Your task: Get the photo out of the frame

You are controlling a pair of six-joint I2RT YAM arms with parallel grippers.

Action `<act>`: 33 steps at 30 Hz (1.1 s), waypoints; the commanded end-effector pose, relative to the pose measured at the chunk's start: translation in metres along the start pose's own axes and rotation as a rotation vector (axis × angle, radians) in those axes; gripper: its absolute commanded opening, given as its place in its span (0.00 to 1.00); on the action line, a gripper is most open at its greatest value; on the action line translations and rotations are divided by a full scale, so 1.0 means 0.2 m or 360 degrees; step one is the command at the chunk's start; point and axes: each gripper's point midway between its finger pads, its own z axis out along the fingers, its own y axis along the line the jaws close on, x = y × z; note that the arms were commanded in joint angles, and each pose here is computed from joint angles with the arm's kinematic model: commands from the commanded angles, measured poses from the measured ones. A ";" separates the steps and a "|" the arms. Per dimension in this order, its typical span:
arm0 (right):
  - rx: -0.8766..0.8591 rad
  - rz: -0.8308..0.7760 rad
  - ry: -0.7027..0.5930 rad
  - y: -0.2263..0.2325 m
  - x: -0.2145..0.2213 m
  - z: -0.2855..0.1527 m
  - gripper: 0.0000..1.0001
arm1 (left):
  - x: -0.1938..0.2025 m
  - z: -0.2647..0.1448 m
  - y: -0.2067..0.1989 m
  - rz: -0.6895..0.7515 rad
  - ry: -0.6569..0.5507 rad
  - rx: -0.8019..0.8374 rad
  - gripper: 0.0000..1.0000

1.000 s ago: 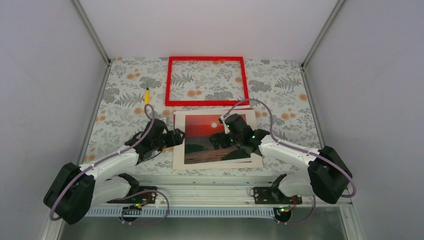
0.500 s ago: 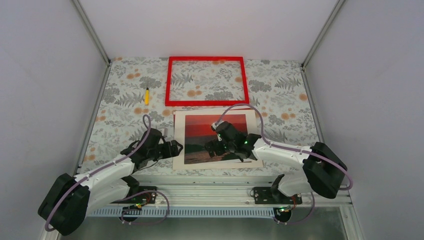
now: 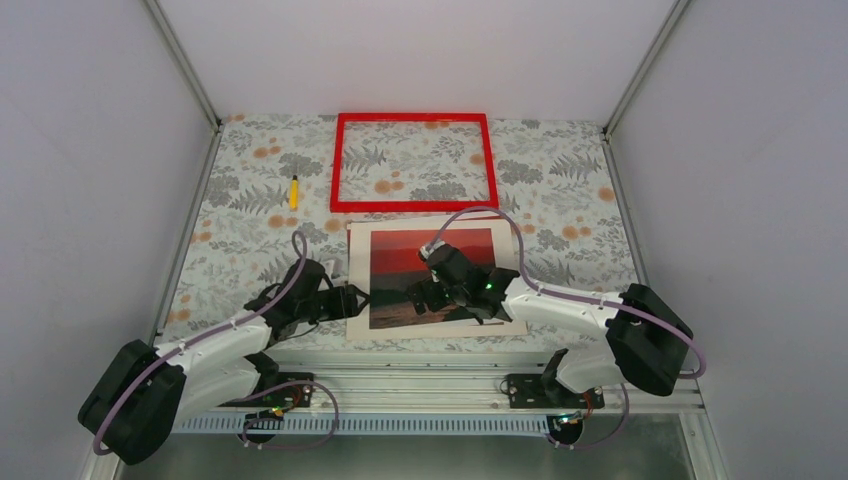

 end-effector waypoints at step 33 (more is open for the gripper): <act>0.0099 0.0016 -0.0281 -0.02 -0.11 -0.11 1.00 | -0.07 0.05 -0.29 0.0065 0.0017 0.0217 0.59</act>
